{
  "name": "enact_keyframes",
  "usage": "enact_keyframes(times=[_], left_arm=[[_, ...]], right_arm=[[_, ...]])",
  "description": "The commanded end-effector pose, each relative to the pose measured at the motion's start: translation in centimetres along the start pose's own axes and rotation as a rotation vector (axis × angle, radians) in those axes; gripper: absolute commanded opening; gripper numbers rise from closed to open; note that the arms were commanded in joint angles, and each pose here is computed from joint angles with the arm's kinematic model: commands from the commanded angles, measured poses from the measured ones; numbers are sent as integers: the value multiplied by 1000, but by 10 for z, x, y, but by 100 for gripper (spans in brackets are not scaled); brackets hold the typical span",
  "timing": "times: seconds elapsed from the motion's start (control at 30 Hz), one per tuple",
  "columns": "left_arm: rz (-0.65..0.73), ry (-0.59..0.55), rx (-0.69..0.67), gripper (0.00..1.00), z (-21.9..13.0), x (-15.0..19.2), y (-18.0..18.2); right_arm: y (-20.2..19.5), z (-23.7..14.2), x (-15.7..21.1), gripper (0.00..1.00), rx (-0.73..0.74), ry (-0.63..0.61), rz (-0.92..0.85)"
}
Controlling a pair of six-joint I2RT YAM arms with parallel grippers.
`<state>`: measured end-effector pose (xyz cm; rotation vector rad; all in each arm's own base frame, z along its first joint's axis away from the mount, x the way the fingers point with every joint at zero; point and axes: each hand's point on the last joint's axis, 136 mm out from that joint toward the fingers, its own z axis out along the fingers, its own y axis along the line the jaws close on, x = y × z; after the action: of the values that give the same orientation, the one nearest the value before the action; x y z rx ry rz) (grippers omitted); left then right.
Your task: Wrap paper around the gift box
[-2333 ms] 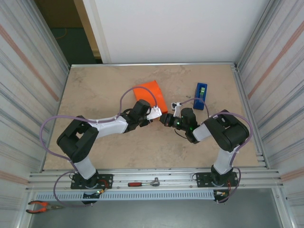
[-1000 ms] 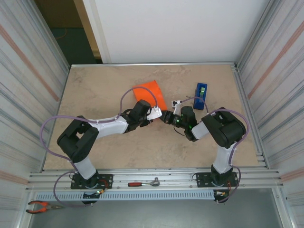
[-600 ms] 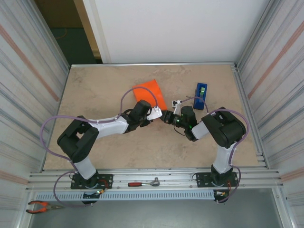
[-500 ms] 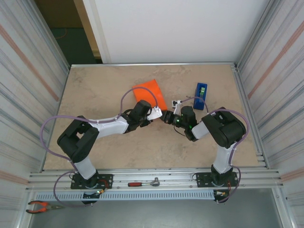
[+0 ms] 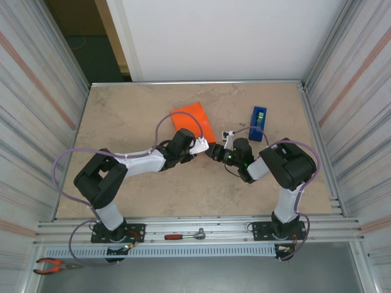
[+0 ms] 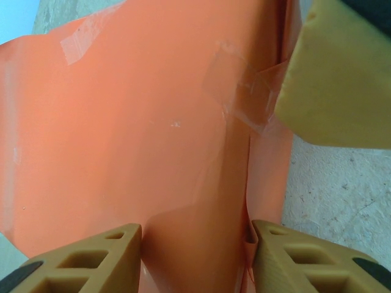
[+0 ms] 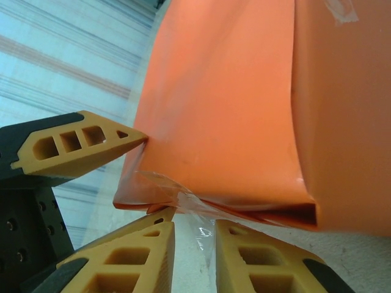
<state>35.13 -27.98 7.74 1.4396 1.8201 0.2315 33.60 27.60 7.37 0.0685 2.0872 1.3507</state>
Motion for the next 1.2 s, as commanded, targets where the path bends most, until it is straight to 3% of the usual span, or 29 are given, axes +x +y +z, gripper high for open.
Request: enact_keyframes(times=[0.0, 1.17], left_arm=[[34, 90, 123, 47, 10, 26, -37], [36, 94, 124, 46, 10, 26, -38]], right_arm=[[9, -4, -7, 23, -22, -28, 4], [10, 1, -9, 43, -53, -46, 70]])
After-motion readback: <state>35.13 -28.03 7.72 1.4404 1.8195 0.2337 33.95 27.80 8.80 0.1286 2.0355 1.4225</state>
